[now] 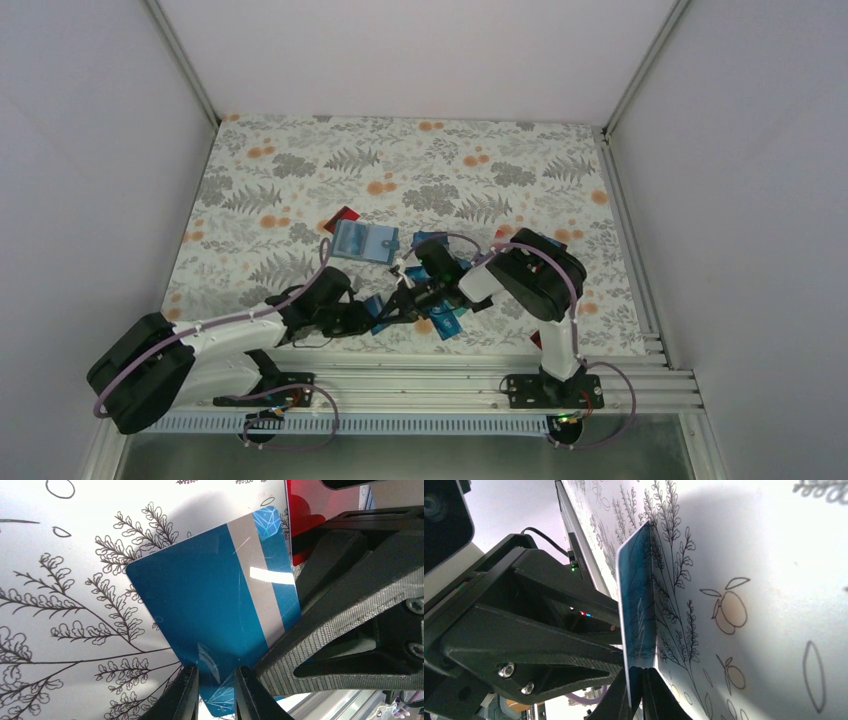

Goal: Put the credit cards into the card holder

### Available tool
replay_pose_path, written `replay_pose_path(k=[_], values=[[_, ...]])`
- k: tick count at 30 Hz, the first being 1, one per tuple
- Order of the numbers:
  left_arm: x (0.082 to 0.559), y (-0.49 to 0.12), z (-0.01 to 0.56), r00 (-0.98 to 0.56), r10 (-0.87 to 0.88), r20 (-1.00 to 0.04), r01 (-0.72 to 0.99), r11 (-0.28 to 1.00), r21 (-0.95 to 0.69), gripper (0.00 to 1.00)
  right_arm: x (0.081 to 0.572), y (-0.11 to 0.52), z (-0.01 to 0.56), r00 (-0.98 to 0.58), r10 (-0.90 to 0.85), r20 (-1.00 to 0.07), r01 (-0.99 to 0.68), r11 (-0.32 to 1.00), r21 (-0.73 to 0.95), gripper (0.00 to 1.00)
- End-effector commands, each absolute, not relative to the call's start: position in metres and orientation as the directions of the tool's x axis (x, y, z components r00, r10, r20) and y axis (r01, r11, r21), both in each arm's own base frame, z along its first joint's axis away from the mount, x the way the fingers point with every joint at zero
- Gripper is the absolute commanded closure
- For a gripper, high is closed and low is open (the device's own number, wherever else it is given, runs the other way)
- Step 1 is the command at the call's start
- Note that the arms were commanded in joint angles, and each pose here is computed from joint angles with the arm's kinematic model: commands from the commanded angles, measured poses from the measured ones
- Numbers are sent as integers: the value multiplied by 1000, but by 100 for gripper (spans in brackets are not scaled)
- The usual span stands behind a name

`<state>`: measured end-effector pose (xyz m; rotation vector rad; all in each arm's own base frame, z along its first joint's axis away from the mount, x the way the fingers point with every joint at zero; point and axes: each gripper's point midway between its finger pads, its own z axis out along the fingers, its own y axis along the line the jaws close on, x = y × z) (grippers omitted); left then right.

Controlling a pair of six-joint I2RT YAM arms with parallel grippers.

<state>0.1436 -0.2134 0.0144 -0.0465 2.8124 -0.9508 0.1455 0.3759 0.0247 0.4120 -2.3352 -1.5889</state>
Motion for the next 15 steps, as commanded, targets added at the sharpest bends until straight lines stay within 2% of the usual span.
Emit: replay_pose_path(k=[1, 15], values=[[120, -192, -12, -995, -65, -75, -16, 850, -526, 81, 139, 371, -26, -929, -335, 156, -42, 516, 856, 96], [144, -191, 54, -968, -141, -207, -1, 828, -560, 80, 138, 367, 5, -906, -408, 114, -29, 328, 944, 96]])
